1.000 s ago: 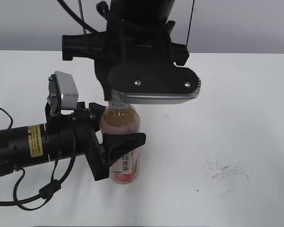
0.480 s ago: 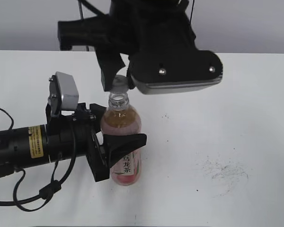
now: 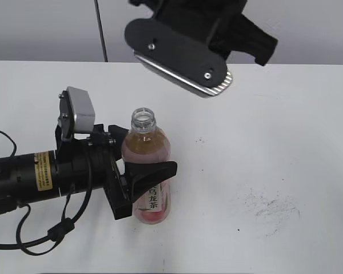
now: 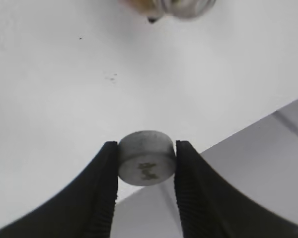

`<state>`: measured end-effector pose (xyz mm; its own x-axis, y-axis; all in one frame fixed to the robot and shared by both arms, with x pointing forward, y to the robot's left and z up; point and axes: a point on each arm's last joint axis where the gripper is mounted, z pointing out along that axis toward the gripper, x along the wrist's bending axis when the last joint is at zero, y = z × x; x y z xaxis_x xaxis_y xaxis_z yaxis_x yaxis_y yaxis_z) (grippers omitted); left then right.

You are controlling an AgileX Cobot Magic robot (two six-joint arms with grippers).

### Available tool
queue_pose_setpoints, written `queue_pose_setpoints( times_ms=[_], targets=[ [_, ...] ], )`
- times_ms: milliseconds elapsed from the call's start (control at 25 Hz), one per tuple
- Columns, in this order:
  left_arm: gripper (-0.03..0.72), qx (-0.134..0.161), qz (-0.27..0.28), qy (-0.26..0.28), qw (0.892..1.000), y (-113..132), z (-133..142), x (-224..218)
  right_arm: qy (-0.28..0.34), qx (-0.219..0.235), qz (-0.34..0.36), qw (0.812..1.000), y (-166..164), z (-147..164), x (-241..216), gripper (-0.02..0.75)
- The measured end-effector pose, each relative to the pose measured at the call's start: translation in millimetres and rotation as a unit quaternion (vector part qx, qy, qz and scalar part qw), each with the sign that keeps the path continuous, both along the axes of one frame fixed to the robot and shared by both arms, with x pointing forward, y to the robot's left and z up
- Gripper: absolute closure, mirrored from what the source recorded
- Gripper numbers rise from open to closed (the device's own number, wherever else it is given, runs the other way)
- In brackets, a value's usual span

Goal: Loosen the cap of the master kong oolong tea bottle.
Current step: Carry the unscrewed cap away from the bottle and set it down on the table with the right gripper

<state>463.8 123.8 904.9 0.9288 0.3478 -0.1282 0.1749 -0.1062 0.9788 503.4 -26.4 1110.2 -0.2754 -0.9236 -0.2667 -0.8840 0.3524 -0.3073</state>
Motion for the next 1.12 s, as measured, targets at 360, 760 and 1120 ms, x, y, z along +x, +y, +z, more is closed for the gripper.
queue_pose_setpoints(
  times_ms=[360, 760, 1120],
  targets=[
    [0.243, 0.000, 0.000, 0.000, 1.000, 0.0, 0.0, 0.0, 0.121, 0.019, -0.418, 0.900, -87.2, -78.8, 51.3, 0.471],
    [0.243, 0.000, 0.001, 0.001, 1.000, 0.1, 0.0, 0.2, 0.225, -0.003, -0.495, 0.839, -98.4, -185.6, 52.4, 0.471],
    [0.243, 0.000, 0.001, 0.001, 1.000, 0.1, 0.0, 0.2, 0.181, 0.011, -0.600, 0.779, -97.9, -221.5, 67.2, 0.328]
  ],
)
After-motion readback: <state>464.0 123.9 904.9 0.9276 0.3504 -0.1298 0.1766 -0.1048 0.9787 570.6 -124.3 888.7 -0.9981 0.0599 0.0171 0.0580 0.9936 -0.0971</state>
